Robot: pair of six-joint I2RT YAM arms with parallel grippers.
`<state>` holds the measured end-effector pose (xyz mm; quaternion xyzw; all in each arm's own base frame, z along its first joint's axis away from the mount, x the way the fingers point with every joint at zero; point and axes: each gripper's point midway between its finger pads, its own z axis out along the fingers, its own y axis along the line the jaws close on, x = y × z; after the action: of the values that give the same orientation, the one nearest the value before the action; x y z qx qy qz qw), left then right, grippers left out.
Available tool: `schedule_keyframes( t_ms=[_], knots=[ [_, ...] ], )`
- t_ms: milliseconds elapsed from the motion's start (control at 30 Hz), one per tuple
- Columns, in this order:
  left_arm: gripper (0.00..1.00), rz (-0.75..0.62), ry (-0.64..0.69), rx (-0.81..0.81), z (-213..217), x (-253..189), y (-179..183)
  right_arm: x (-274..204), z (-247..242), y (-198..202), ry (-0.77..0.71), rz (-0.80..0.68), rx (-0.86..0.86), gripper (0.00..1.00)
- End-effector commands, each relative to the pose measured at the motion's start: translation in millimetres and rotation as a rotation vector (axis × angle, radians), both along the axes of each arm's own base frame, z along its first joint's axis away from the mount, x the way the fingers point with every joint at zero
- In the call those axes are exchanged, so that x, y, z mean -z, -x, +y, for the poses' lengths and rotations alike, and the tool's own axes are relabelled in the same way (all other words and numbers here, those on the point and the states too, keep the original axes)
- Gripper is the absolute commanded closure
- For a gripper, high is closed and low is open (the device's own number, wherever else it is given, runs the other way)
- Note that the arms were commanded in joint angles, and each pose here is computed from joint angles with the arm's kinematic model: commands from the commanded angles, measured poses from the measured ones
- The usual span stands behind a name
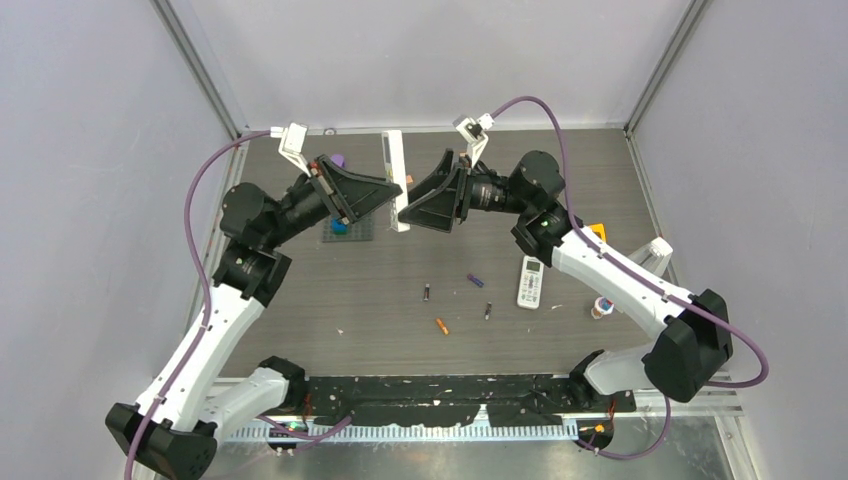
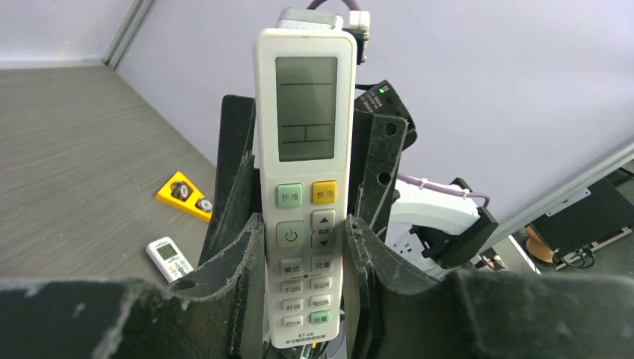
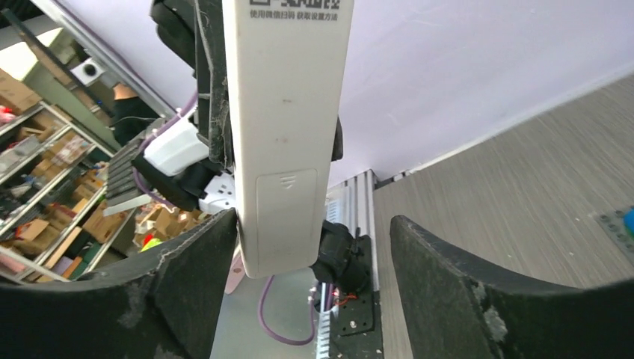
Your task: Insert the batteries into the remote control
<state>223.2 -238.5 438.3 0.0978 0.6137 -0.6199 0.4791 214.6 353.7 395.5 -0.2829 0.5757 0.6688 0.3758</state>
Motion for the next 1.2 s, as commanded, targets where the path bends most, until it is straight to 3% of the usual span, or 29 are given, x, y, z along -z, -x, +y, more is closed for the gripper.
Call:
schedule_keyframes(
  t_ms=[0,267,333,433,467,533,633,667,700,733,767,800,833,1000,1167],
  knots=[
    [1.00,-0.142,0.085,0.045,3,-32,20,-27,2,19,-0.093,-0.049,-0.101,0.23],
    [1.00,-0.175,0.085,0.030,4,-33,18,-34,4,25,-0.106,-0.045,-0.119,0.46],
    [1.00,-0.176,0.082,0.030,4,-31,18,-33,4,26,-0.102,-0.040,-0.122,0.54],
    [1.00,-0.176,0.075,0.034,3,-29,17,-32,5,25,-0.095,-0.030,-0.124,0.75],
    [0.98,-0.173,0.070,0.033,3,-28,17,-31,6,25,-0.092,-0.028,-0.123,0.77],
    [0.82,-0.161,0.051,0.027,2,-23,14,-29,7,22,-0.081,-0.031,-0.113,0.87],
    [0.42,-0.133,0.004,-0.002,2,-9,6,-13,10,11,-0.003,-0.005,-0.055,0.93],
    [0.31,-0.126,-0.016,-0.019,3,-4,3,-14,9,6,0.014,-0.068,-0.025,0.94],
    [0.24,-0.115,-0.039,-0.040,4,2,-1,6,10,-1,0.102,-0.014,0.021,0.94],
    [0.21,-0.102,-0.065,-0.070,6,7,-6,-1,9,-7,0.131,-0.127,0.069,0.95],
    [0.19,-0.089,-0.095,-0.100,8,14,-11,22,9,-12,0.247,-0.086,0.134,0.95],
    [0.18,-0.079,-0.120,-0.132,11,18,-16,15,8,-16,0.280,-0.194,0.174,0.95],
    [0.17,-0.057,-0.149,-0.168,14,25,-23,29,6,-21,0.357,-0.186,0.231,0.95],
    [0.21,0.104,-0.254,-0.337,31,52,-55,51,1,-43,0.547,-0.315,0.414,0.95],
    [0.29,0.186,-0.245,-0.361,30,63,-66,72,-2,-51,0.666,-0.404,0.495,0.95]
  ],
)
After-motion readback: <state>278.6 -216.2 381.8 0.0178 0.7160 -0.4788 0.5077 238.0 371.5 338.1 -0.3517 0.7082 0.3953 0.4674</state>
